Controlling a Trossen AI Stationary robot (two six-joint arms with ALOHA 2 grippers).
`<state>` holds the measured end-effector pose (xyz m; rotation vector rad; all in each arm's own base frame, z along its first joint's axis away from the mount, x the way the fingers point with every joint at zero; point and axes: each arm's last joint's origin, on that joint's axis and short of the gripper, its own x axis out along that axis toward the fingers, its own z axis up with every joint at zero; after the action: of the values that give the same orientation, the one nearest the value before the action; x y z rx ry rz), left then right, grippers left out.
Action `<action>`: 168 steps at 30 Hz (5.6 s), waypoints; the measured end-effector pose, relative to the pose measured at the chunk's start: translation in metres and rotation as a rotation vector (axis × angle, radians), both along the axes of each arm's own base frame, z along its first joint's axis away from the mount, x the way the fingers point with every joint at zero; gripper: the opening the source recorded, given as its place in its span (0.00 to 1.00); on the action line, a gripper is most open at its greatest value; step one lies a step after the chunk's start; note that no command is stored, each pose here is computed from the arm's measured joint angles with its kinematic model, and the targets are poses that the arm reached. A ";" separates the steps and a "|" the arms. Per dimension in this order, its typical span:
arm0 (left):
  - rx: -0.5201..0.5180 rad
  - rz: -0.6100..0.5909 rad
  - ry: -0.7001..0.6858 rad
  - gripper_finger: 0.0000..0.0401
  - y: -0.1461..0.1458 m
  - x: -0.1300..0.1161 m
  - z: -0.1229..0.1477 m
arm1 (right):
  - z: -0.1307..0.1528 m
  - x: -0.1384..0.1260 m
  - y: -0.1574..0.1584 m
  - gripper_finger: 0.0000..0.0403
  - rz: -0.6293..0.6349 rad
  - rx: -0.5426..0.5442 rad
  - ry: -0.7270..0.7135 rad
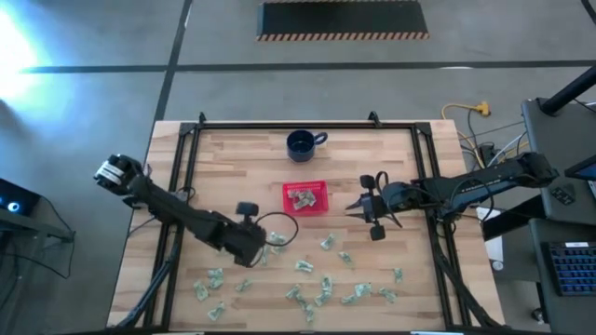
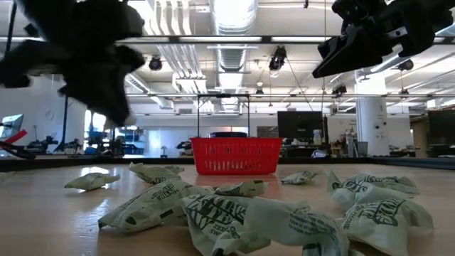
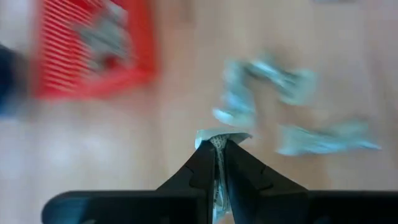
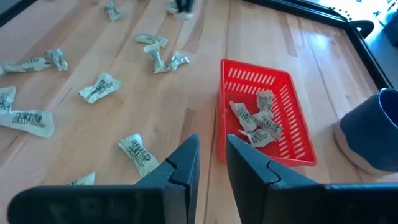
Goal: Pick and place items into bin
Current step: Put the stevia packet into the red bin
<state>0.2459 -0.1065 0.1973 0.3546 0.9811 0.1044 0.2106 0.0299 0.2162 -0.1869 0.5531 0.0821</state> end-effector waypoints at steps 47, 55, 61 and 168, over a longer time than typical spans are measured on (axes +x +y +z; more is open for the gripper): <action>0.311 -0.052 -0.277 0.27 0.108 0.084 0.006 | -0.012 -0.004 0.009 0.23 0.009 0.090 -0.035; 0.294 -0.067 -0.315 0.32 0.099 0.079 0.017 | -0.021 0.006 0.016 0.23 0.109 0.140 -0.038; 0.263 -0.103 -0.293 0.32 0.083 0.069 0.023 | -0.046 0.025 0.024 0.21 0.162 0.097 0.011; -0.020 -0.025 -0.305 0.32 0.041 0.007 0.053 | -0.044 0.064 -0.007 0.02 -0.282 -0.229 -0.080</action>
<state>0.2532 -0.0652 0.2504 0.3214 0.6759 0.1222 0.2750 0.0232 0.1724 -0.3316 0.5038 -0.2626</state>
